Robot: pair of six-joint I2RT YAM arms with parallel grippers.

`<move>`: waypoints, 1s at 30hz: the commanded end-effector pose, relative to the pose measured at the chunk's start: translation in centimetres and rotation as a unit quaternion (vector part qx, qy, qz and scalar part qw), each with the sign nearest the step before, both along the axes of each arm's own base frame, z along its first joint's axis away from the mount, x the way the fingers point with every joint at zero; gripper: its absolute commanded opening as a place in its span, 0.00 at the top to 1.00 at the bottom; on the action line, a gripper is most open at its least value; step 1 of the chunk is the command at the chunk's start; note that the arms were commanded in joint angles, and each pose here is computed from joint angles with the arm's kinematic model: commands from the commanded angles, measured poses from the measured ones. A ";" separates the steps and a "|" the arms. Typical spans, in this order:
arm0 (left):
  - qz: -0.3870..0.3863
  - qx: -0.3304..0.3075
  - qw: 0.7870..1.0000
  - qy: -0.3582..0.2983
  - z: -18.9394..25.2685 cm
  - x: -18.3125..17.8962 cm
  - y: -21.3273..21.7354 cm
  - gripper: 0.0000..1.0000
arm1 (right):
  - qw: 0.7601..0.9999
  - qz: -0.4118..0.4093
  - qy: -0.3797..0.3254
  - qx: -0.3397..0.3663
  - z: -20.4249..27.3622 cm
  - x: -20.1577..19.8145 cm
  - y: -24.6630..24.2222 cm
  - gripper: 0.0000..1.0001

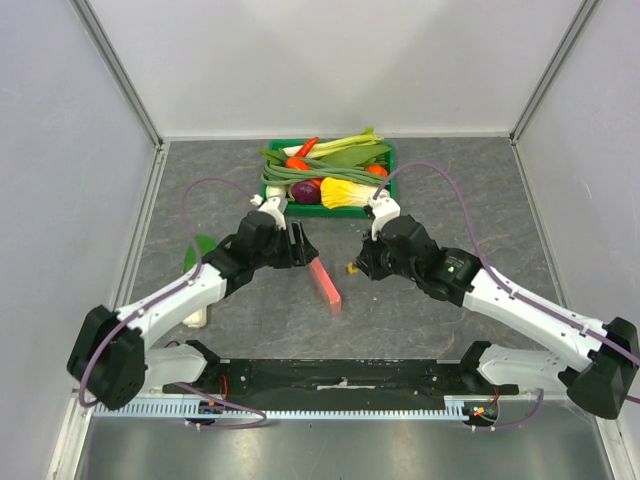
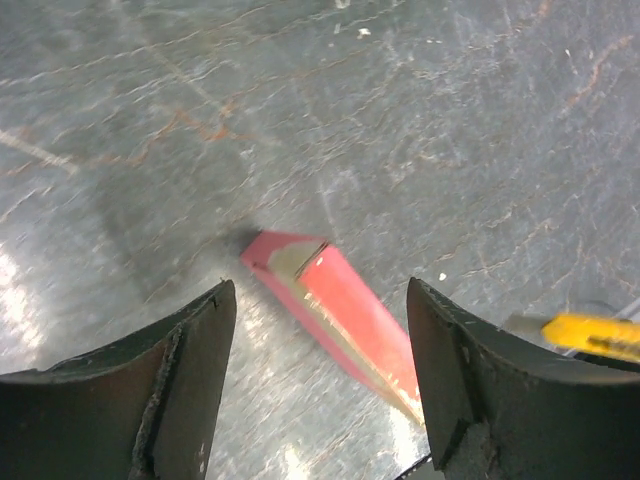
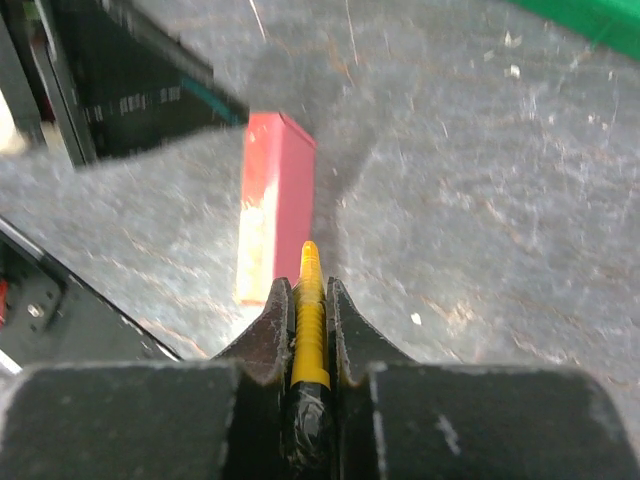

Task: Unpack the express box

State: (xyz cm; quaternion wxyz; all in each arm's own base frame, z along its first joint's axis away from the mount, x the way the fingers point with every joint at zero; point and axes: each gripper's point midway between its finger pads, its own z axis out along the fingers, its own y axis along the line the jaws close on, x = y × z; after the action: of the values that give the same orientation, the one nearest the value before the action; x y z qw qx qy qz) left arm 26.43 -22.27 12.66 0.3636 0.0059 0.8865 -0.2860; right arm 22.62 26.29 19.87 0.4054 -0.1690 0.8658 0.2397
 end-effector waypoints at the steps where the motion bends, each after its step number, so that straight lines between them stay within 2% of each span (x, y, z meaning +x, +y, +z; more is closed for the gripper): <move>1: -0.072 0.001 0.997 -0.014 0.7 2.3 -3.1 0.25 | 0.997 0.049 0.026 -0.058 -3.0 -2.8 -2.4 1.00; 5: -0.091 -0.005 0.996 0.009 0.0 3.4 -4.4 0.25 | 0.993 0.076 0.055 -0.069 -5.5 -4.6 -3.1 1.00; 9: -0.090 -0.010 0.996 0.021 -1.1 3.5 -4.3 0.26 | 0.988 0.121 0.088 -0.025 -6.8 -6.0 -1.2 1.00; 14: -0.113 -0.024 0.993 0.037 -2.3 2.1 -4.6 0.26 | 0.980 0.175 0.087 0.028 -7.5 -6.4 1.3 1.00; 19: -0.123 -0.038 0.990 0.059 -3.1 0.9 -4.8 0.27 | 0.974 0.206 0.082 0.042 -8.0 -6.2 2.6 1.00; 24: -0.116 -0.031 0.991 0.063 -3.3 0.8 -4.3 0.30 | 0.976 0.197 0.086 0.043 -9.0 -5.5 3.1 1.00; 30: -0.113 -0.028 0.991 0.066 -3.5 0.0 -3.7 0.33 | 0.986 0.146 0.072 0.038 -9.1 -3.9 2.5 1.00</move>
State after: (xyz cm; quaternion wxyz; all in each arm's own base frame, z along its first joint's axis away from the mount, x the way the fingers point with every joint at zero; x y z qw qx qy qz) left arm 26.78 -25.92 8.16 0.2590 0.0658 0.9029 -0.3366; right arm 16.74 28.42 9.64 0.2634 -0.2839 0.8563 0.3417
